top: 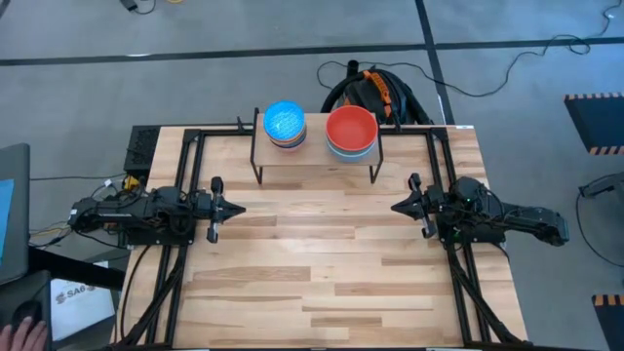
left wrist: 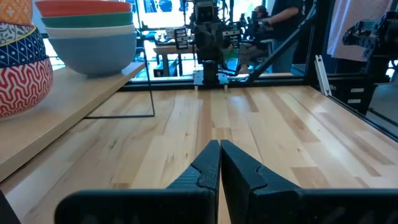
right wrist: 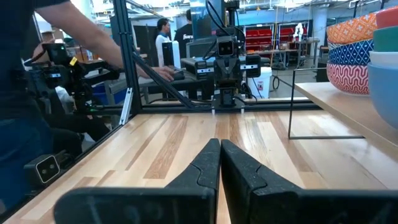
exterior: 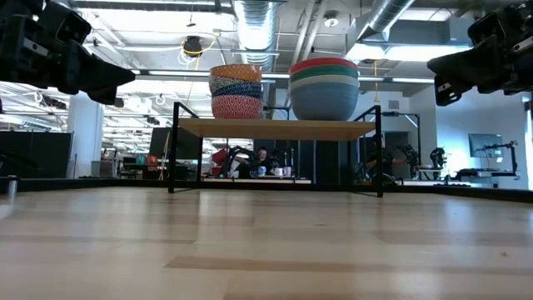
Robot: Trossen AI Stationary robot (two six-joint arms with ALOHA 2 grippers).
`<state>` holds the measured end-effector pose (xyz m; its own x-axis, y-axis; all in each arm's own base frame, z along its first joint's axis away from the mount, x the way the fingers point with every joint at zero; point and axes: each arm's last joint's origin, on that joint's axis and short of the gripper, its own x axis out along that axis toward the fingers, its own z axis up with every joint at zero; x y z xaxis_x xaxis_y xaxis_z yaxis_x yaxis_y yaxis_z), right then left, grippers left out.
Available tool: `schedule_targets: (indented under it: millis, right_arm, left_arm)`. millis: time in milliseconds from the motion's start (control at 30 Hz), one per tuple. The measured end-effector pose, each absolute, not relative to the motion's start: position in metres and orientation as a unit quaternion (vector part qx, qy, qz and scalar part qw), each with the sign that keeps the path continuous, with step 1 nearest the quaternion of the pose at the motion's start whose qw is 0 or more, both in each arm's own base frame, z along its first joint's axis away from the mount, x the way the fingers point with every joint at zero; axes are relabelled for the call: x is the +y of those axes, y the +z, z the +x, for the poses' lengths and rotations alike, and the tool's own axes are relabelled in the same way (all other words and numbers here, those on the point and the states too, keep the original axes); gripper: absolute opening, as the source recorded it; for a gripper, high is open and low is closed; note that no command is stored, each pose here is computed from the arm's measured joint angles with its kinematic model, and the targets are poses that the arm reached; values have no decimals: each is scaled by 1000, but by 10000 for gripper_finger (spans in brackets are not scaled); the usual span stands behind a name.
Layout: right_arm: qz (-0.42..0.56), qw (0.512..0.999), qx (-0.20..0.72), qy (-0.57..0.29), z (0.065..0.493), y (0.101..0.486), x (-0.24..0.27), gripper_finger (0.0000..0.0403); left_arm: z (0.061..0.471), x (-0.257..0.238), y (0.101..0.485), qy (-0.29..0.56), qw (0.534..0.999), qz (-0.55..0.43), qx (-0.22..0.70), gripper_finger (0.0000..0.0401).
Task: Place and stack bowls onto a shelf
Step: Return to Home Position
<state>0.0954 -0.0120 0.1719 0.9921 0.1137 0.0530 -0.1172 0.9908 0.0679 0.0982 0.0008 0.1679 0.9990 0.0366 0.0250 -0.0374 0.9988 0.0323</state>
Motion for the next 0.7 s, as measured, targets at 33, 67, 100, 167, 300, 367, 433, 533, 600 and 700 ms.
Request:
schedule_targets:
  millis: [33,67,100,167,300,367,433,533,600,700]
  right_arm:
    - [35,997,-25,58,95,172,-12,42]
    - [35,997,-25,58,95,172,-12,42]
    - [35,997,-25,58,95,172,-12,42]
    - [35,997,-25,58,95,172,-12,42]
    - [35,997,-25,58,95,172,-12,42]
    - [35,997,-25,58,95,172,-12,42]
    - [35,997,-25,58,95,172,-12,42]
    - [35,997,-25,58,95,172,-12,42]
    - [35,997,-25,58,95,172,-12,42]
    - [35,997,-25,58,95,172,-12,42]
  left_arm:
    - [98,1,168,19,1000,16,-12,0]
    - [98,1,168,21,1000,17,-12,0]
    - [98,2,168,32,999,22,-13,0]
    - [98,5,170,69,997,29,-16,0]
    - [97,6,171,100,995,31,-9,0]
    - [97,7,171,101,994,31,-8,0]
    - [97,7,171,101,994,31,-7,0]
    - [97,7,171,103,994,28,-7,0]
    - [97,7,171,103,994,28,-7,0]
    - [97,7,171,103,994,28,-6,0]
